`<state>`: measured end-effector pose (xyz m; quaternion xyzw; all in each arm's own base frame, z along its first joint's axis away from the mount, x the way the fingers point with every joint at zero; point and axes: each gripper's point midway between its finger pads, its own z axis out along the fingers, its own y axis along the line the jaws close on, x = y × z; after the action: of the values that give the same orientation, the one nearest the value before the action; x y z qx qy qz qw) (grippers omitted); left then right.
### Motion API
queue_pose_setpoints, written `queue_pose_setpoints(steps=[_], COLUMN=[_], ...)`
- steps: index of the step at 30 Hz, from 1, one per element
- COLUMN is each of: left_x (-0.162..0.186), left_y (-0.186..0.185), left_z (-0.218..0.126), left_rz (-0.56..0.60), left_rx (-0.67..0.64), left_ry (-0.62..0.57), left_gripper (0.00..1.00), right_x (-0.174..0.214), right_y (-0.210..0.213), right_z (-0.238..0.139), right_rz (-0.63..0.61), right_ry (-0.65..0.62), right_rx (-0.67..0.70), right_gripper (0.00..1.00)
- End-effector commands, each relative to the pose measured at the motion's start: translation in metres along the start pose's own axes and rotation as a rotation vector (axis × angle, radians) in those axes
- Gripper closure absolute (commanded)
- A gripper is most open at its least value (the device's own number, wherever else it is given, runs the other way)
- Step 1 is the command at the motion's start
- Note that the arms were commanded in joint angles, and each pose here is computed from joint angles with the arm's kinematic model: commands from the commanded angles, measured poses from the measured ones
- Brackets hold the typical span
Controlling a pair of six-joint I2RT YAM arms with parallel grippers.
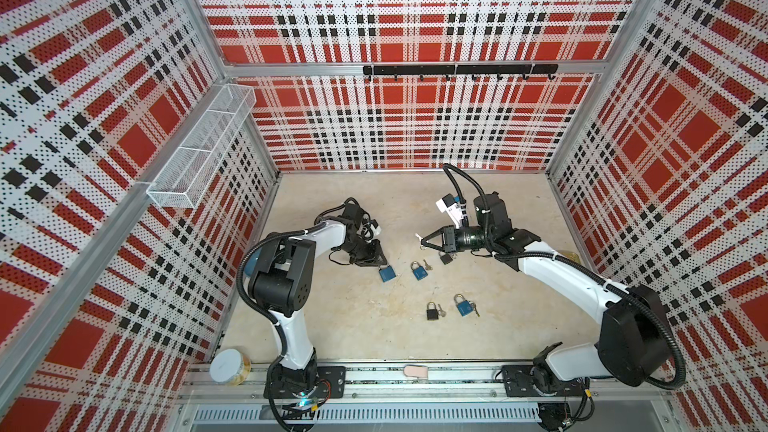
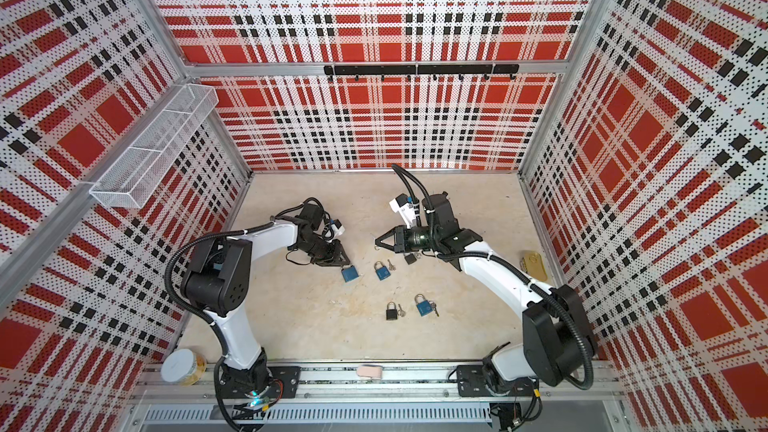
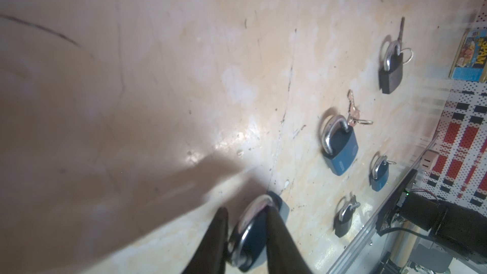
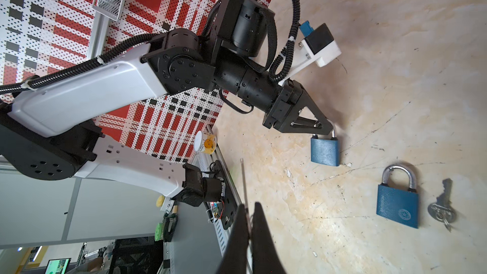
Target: Lock with the key
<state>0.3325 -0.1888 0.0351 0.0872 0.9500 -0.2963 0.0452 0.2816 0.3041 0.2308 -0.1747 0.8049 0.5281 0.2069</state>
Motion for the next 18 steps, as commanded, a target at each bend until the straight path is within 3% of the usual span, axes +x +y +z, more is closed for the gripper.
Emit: queue_pose_setpoints(steps=[1, 9, 18], left_x=[-0.007, -0.019, -0.037], left_y=[0.002, 0.005, -0.01], left_z=[-0.001, -0.03, -0.126], left_rz=[0.004, -0.04, -0.083], left_rx=[-0.027, -0.057, -0.179], left_ry=[-0.033, -0.133, -0.433], left_gripper=[0.7, 0.67, 0.65], right_x=[-0.01, -0.003, 0.011], right_y=[0.0, -0.014, -0.042], right_z=[0.004, 0.009, 0.034], right_rz=[-0.033, -0.008, 0.02], right_ry=[-0.024, -0.013, -0.01], right_rx=[0.007, 0.073, 0.269], right_gripper=[1.0, 1.0, 1.0])
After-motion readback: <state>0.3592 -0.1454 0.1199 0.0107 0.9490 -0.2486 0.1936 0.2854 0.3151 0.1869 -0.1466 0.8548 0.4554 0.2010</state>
